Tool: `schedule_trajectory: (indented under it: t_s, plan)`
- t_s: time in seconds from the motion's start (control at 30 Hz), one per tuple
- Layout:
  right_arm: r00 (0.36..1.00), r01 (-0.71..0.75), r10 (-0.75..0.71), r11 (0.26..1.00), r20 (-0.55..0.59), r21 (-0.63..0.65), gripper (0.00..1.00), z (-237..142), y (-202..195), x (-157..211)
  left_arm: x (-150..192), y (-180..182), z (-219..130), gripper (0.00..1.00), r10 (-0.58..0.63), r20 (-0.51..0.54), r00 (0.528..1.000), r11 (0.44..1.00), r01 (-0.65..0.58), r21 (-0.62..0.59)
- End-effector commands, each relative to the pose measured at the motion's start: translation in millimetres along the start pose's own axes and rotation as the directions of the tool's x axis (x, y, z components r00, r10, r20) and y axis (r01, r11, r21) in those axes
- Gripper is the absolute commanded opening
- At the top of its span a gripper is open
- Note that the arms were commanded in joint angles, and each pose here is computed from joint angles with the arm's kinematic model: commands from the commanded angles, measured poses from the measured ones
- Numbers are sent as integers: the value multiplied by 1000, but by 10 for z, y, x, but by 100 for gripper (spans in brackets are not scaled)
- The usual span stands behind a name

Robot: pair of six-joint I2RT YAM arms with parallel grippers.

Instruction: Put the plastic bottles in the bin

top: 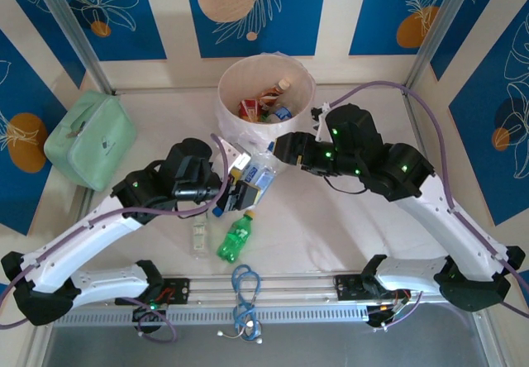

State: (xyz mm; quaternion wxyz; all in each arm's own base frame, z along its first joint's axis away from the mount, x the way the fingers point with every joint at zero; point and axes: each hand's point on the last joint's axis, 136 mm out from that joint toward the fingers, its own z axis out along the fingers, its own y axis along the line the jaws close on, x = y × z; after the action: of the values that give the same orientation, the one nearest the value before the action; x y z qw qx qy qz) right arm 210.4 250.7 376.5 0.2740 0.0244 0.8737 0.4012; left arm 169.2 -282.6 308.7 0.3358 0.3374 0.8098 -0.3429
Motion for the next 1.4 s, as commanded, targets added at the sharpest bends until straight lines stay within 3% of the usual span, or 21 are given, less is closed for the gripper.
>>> schedule_trajectory:
  t_s: [0.0,0.8,1.27,1.37]
  plan:
    - [1000,14,-14,1000,-14,-13,60,-34,53,-15,-141,-69,-62,54,50,45,998,999,-50,6]
    - [1000,1,-2,1000,-30,-24,51,159,75,-49,-68,-144,-63,52,61,39,997,997,-63,54]
    - [999,-6,5,1000,-42,-25,37,212,50,-5,-64,-102,-43,51,59,44,997,998,-60,34]
    - [999,-7,6,1000,-38,-23,35,210,39,-6,-70,-77,-43,57,58,49,997,998,-59,19]
